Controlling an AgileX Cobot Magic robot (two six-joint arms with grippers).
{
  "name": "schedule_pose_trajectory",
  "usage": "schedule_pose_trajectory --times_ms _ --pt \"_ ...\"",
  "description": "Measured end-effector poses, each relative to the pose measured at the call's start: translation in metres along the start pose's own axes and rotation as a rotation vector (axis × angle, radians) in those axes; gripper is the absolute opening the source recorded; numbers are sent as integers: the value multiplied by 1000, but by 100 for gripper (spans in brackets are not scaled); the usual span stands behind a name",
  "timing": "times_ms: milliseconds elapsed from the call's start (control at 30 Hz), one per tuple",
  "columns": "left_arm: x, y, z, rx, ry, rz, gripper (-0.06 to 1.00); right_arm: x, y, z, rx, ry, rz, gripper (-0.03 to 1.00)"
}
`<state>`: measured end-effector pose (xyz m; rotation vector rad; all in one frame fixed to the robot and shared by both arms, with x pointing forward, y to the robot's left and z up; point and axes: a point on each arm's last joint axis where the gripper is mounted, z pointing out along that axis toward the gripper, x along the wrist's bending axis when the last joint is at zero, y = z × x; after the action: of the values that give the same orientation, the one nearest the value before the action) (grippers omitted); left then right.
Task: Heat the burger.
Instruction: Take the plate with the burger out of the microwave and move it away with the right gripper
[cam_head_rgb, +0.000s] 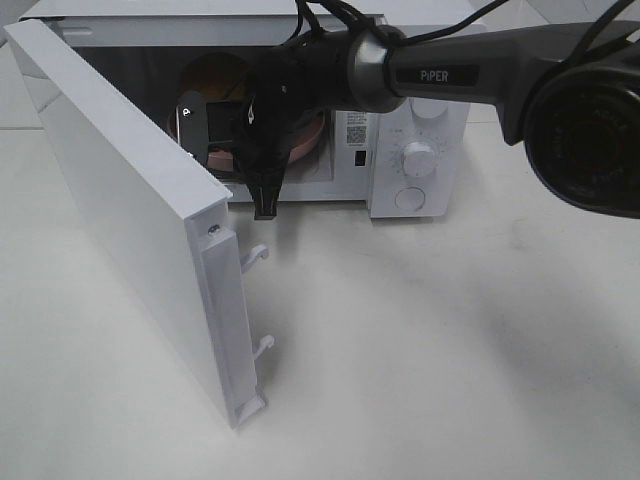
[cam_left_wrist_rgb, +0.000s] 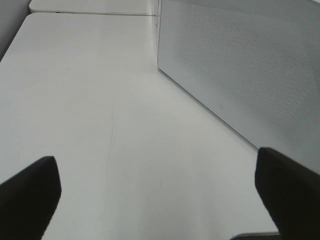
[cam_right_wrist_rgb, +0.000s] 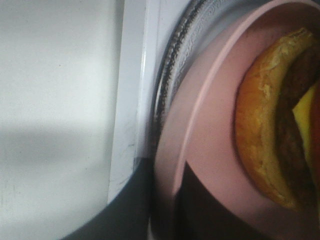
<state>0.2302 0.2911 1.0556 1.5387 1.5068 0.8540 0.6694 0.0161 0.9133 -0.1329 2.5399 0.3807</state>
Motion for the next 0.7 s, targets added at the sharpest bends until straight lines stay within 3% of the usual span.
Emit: schedule_pose_trajectory --times_ms 700 --pt "0 0 0 0 0 0 98 3 9 -23 -4 60 -51 10"
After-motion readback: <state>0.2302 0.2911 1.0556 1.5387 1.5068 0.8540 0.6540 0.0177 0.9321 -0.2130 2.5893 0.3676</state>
